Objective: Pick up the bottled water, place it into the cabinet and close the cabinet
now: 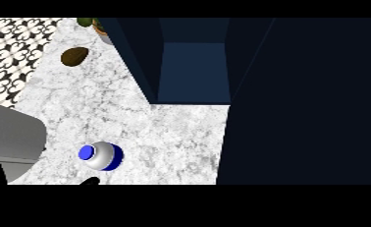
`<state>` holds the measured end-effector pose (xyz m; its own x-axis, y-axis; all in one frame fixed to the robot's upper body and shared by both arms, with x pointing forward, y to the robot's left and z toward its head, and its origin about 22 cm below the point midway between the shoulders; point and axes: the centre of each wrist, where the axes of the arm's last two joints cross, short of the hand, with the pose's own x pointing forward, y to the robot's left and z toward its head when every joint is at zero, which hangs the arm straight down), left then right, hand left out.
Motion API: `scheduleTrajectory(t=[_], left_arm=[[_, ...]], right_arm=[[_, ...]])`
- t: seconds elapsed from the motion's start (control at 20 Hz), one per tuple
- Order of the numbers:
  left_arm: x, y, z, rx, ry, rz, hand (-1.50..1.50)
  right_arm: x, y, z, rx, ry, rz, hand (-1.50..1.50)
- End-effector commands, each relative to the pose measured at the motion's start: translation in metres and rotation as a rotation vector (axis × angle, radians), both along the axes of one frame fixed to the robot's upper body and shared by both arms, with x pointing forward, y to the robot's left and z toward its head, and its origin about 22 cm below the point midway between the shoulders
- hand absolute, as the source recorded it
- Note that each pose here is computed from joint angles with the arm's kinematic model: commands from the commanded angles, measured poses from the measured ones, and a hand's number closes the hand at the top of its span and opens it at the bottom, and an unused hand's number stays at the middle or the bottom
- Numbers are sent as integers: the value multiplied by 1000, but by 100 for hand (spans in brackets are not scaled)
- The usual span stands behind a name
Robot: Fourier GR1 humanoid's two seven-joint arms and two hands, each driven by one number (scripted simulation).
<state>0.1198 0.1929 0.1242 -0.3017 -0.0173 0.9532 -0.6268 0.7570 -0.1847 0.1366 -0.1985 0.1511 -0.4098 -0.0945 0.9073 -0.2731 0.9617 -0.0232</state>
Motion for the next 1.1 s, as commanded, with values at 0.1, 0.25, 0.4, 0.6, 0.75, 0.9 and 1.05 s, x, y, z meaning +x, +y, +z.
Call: scheduleTrajectory(t=[0.1, 0.25, 0.4, 0.6, 0.75, 0.9, 1.05], left_arm=[[-34, -16, 24, 32, -72, 95, -150], [-45, -22, 19, 19, -23, 80, -150], [-51, -28, 21, 28, -45, 90, -150], [-51, -26, 18, 27, -28, 119, -150], [-58, -31, 14, 23, 5, 118, -150], [-59, -35, 8, 32, 31, 115, -150], [-64, -25, 12, 47, 40, 106, -150]], right_arm=[[-20, 5, 17, -14, 2, 4, -150], [-34, 13, 21, 16, 3, 9, -150], [-26, 12, 13, -9, 25, -5, -150], [-26, 26, 25, 32, 1, -9, -150], [-27, 18, 19, -3, -2, 20, -150], [-24, 32, 27, 18, -18, -6, -150], [-40, 20, 34, 12, -9, -10, -150]])
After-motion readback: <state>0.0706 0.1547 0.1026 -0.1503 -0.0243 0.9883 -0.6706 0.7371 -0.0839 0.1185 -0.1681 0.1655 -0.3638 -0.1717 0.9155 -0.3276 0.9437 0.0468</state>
